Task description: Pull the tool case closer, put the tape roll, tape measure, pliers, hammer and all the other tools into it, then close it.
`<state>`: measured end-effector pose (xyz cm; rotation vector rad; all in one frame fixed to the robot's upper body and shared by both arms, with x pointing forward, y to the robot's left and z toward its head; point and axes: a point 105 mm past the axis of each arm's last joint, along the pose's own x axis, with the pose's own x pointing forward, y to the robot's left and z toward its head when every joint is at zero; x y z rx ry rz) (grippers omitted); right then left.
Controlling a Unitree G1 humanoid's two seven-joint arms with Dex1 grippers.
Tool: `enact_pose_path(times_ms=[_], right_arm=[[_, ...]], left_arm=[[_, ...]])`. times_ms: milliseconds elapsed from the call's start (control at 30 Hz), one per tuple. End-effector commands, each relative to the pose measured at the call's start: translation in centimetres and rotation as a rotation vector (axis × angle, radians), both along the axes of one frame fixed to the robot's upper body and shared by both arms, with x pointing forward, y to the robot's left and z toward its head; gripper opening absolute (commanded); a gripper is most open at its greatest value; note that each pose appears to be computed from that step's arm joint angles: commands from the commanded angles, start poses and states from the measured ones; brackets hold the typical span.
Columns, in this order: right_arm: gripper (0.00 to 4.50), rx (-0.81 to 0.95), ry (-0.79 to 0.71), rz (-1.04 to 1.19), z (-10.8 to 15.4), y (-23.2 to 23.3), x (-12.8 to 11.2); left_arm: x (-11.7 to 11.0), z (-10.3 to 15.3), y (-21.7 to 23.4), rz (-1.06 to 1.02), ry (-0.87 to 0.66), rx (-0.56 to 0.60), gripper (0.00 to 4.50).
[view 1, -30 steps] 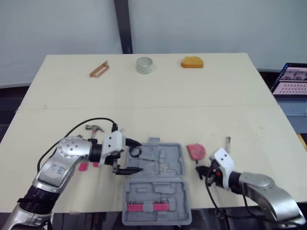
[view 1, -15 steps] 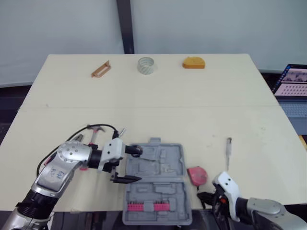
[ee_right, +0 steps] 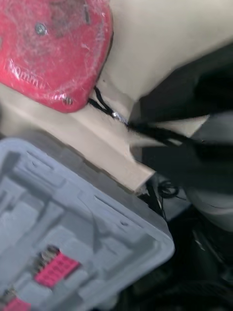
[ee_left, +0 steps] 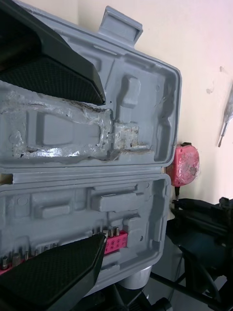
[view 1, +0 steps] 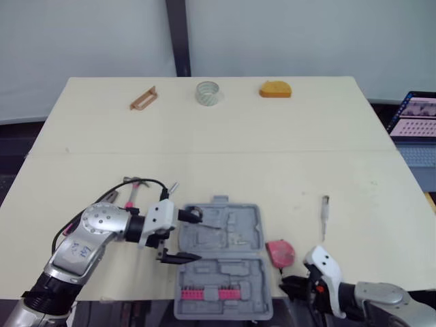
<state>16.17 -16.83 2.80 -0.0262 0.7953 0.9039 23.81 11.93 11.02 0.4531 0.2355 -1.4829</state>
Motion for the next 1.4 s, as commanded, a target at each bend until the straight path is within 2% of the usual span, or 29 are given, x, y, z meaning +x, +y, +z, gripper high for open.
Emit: enact_pose_path(times_ms=[33,133,167,333,567,833,1233,1400], right_arm=[[2.74,0.029,-0.036,0.1,2.5,-0.7,0.1],[4.21,0.012,-0.134,0.186,4.6,-1.7,1.8],[4.37,0.006,-0.165,0.21,5.3,-2.0,2.5],[4.37,-0.03,-0.327,0.445,7.4,-2.2,4.7],[4.37,-0.19,-0.408,0.764,4.4,-2.9,5.4],[4.37,-0.196,-0.551,0.773,3.6,-1.9,8.5],[4.37,-0.212,-0.56,0.828,2.3,-1.7,9.0],[4.37,-0.22,-0.532,0.861,1.9,-1.9,8.5]], left_arm=[[-0.7,0.8,-0.4,-0.031,-0.046,-0.036,4.5],[-1.5,0.4,-0.4,-0.046,-0.05,-0.043,4.5],[-1.7,0.3,-0.4,-0.053,-0.05,-0.046,4.5],[-2.3,0.2,-0.6,-0.084,-0.096,-0.065,4.5],[-2.5,0.0,-1.3,-0.108,-0.221,-0.093,4.5],[-2.5,-0.5,-1.4,-0.107,-0.237,-0.084,4.5],[-2.9,-0.4,-1.4,-0.117,-0.249,-0.067,4.5],[-2.8,-0.3,-1.4,-0.112,-0.251,-0.067,4.5]])
